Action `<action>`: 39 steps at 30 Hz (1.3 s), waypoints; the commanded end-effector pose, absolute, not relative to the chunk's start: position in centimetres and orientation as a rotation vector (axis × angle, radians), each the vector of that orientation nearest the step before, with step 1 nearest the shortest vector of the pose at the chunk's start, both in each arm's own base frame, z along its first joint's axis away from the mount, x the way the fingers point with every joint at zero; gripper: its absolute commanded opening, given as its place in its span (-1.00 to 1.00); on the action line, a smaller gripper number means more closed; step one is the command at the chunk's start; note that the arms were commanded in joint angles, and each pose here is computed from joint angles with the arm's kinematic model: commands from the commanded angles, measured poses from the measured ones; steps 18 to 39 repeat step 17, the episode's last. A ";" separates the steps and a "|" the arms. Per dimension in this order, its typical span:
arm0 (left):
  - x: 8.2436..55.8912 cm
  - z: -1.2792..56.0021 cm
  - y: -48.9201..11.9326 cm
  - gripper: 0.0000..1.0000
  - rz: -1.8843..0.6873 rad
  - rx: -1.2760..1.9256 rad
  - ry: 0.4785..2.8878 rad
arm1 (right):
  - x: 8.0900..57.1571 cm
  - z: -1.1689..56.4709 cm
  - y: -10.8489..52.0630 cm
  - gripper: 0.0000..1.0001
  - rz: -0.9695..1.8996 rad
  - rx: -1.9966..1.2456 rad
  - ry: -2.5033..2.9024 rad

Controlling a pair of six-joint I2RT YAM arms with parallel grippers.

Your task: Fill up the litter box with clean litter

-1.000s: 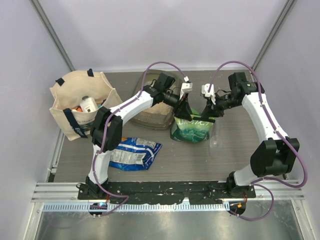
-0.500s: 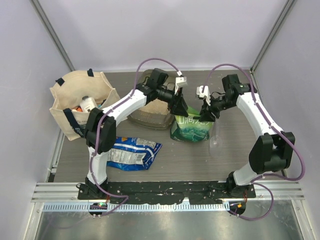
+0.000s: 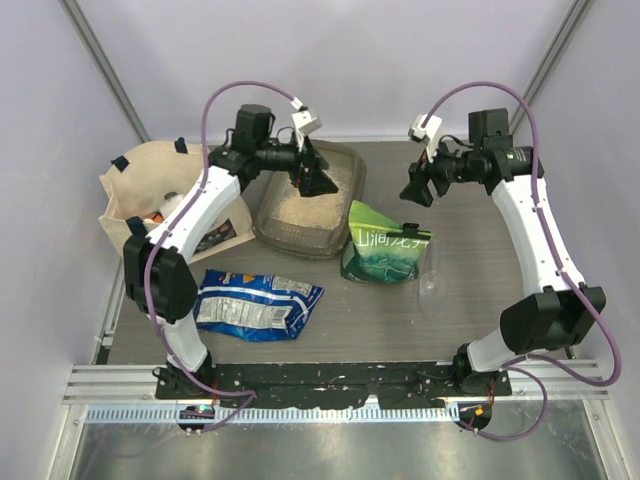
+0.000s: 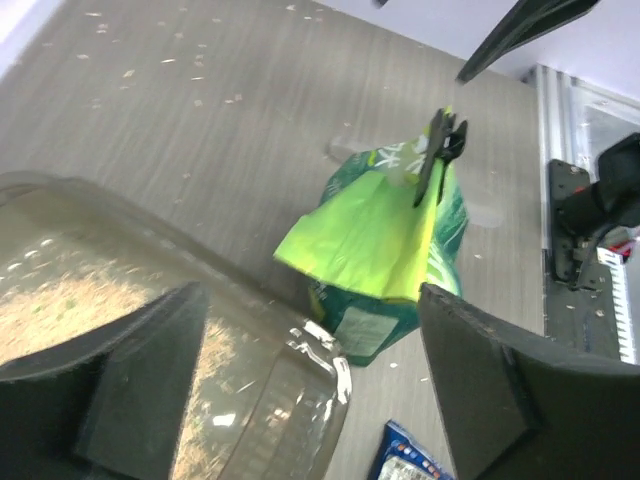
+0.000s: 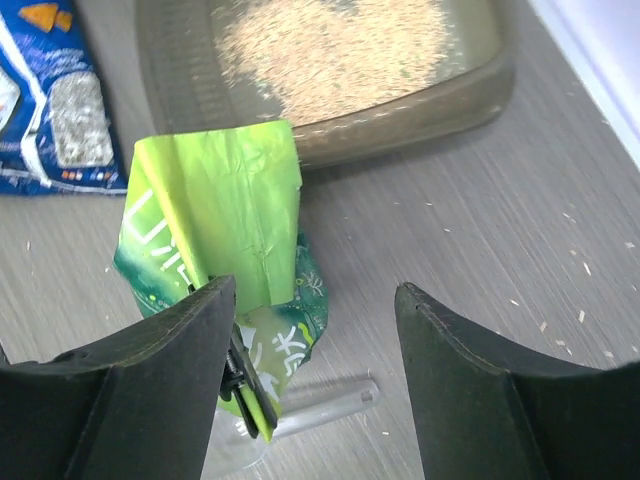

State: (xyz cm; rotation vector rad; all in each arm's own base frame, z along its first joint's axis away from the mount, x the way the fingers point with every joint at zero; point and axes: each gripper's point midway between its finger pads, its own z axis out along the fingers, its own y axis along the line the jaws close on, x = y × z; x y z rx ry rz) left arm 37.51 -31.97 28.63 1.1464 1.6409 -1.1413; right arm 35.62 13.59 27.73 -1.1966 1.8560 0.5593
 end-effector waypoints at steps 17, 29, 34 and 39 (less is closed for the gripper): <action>44.3 32.3 -19.6 1.00 -0.438 0.647 1.767 | 43.3 31.3 -1.0 0.56 -0.194 0.177 2.000; 44.3 32.3 -19.6 1.00 -0.438 0.647 1.767 | 43.3 31.3 -1.0 0.56 -0.194 0.177 2.000; 44.3 32.3 -19.6 1.00 -0.438 0.647 1.767 | 43.3 31.3 -1.0 0.56 -0.194 0.177 2.000; 44.3 32.3 -19.6 1.00 -0.438 0.647 1.767 | 43.3 31.3 -1.0 0.56 -0.194 0.177 2.000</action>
